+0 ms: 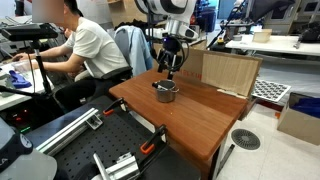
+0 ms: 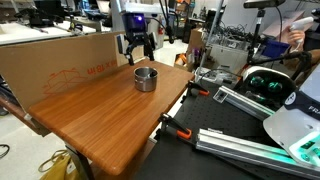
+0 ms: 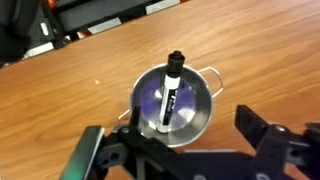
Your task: Pick the markup and place it in the pot
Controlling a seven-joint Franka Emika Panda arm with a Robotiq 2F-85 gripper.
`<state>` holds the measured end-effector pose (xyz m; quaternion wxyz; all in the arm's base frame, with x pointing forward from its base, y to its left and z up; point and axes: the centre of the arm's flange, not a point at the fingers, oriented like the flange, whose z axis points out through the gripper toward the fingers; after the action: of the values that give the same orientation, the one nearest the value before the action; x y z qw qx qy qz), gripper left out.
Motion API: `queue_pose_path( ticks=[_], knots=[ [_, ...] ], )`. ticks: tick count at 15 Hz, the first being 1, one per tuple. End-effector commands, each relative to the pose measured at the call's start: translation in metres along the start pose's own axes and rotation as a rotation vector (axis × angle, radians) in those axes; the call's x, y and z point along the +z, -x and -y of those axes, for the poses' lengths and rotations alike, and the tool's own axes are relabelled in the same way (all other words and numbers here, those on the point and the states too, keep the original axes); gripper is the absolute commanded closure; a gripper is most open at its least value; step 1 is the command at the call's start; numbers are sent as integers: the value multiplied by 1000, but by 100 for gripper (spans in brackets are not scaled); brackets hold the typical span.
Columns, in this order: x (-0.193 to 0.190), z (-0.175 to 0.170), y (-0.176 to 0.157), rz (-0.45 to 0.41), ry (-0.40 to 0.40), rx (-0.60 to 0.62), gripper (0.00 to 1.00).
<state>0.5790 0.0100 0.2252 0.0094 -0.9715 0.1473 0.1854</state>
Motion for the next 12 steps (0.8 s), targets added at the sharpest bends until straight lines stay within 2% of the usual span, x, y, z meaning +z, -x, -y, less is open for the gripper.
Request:
queue_pose_path(
  ticks=[1,2,3,12],
  knots=[
    [-22,-8,38,-76,-18,-59,0],
    [-28,-9,42,-87,26,-83,0],
    [-25,-3,21,-40,-3,-40,0],
    [-24,-4,23,-38,2,-41,0]
  ],
)
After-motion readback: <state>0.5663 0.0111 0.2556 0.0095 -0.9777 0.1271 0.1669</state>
